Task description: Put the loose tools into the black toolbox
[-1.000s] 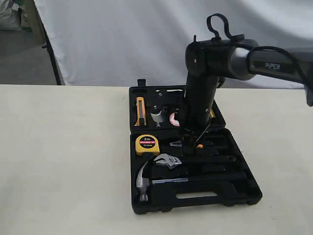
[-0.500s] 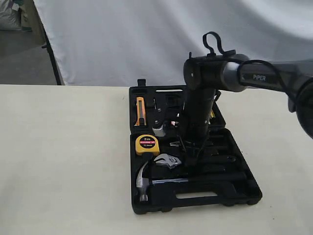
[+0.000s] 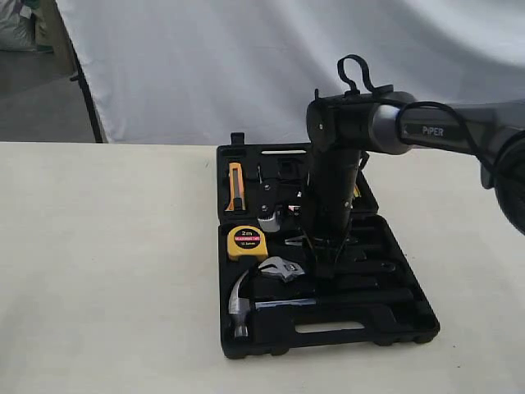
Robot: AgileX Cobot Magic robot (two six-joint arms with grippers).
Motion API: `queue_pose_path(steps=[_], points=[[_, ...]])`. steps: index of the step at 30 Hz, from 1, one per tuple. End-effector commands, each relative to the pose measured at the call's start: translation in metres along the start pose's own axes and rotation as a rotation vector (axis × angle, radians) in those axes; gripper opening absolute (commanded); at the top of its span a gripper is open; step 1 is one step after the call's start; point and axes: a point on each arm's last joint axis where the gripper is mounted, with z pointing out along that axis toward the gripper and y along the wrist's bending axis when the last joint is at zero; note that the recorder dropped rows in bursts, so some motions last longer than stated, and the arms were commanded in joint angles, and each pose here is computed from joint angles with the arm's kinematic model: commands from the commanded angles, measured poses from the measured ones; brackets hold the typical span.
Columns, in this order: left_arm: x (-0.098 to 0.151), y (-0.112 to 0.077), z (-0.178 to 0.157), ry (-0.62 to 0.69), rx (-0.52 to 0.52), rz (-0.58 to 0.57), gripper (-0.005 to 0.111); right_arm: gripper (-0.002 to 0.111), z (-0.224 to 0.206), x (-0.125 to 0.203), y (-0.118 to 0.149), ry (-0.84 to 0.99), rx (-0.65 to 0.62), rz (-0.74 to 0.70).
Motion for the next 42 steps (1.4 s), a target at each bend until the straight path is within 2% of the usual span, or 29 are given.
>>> queue_pose_path(steps=[1,10,22,29,39,42], points=[[-0.002,0.001,0.000,-0.020,-0.021,0.000,0.001,0.000,-0.003,0.003,-0.002,0.005,0.025,0.021],[-0.002,0.001,0.000,-0.020,-0.021,0.000,0.001,0.000,-0.029,0.004,0.002,-0.022,0.064,0.059],[-0.002,0.001,0.000,-0.020,-0.021,0.000,0.001,0.000,-0.029,0.008,0.004,0.018,0.049,0.069],[-0.002,0.001,0.000,-0.020,-0.021,0.000,0.001,0.000,-0.002,0.019,0.006,0.079,0.097,0.057],[-0.002,0.001,0.000,-0.020,-0.021,0.000,0.001,0.000,-0.001,0.006,0.008,0.018,0.123,0.052],[-0.002,0.001,0.000,-0.020,-0.021,0.000,0.001,0.000,-0.002,-0.006,0.010,0.028,0.198,0.021]])
